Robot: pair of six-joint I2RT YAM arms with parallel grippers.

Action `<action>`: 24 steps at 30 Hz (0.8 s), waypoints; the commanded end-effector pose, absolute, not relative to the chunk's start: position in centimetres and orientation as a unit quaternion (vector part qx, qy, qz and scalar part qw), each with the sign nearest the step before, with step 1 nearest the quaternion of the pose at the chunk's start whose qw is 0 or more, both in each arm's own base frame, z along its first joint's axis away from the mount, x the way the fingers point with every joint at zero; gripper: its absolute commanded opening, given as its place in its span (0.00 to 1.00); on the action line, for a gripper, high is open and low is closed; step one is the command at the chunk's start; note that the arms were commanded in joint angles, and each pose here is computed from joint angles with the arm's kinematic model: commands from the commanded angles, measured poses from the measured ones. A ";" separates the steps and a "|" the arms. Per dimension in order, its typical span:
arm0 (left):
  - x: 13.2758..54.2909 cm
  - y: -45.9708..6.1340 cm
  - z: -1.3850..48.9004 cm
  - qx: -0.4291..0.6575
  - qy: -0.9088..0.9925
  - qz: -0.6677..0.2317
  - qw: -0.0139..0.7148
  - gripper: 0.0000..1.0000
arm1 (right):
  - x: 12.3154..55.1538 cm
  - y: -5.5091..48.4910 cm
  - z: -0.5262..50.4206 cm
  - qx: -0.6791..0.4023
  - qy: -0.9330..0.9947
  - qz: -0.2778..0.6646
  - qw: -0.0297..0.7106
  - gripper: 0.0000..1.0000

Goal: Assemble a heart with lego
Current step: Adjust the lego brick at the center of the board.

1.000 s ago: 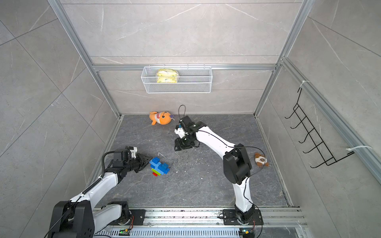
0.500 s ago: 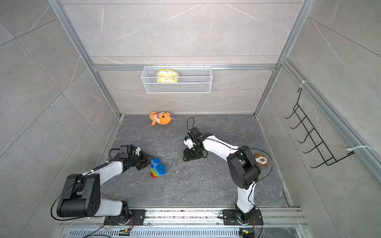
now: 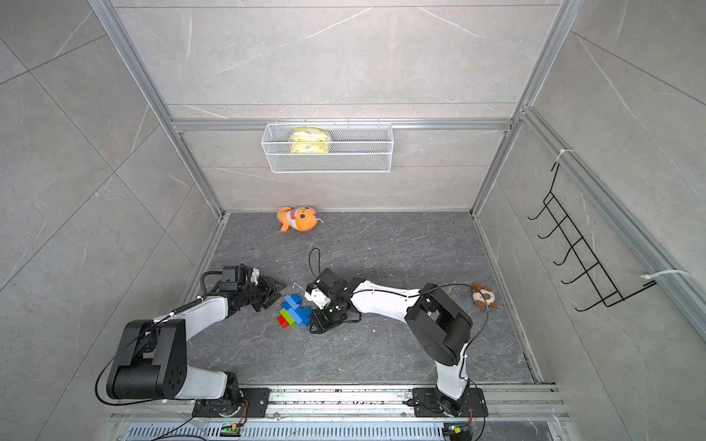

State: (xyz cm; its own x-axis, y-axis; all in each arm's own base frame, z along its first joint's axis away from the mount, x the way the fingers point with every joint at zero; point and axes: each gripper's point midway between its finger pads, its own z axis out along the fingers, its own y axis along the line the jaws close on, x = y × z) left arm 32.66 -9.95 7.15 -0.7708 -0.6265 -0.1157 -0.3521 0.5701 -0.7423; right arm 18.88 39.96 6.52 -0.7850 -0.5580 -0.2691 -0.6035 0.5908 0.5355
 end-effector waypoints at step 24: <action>26.2 -5.4 9.5 -0.289 0.864 -0.283 0.300 0.51 | 40.5 49.3 4.6 -0.232 0.906 0.319 0.151 0.27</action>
State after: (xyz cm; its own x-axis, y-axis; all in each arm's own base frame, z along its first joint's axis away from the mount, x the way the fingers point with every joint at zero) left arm 26.18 -5.78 8.87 -0.6495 -0.6884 -0.3229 -0.3432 0.6443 -0.6834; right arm 40.90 47.93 5.18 -0.8537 -0.2688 -0.4459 -0.4909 0.7009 0.5174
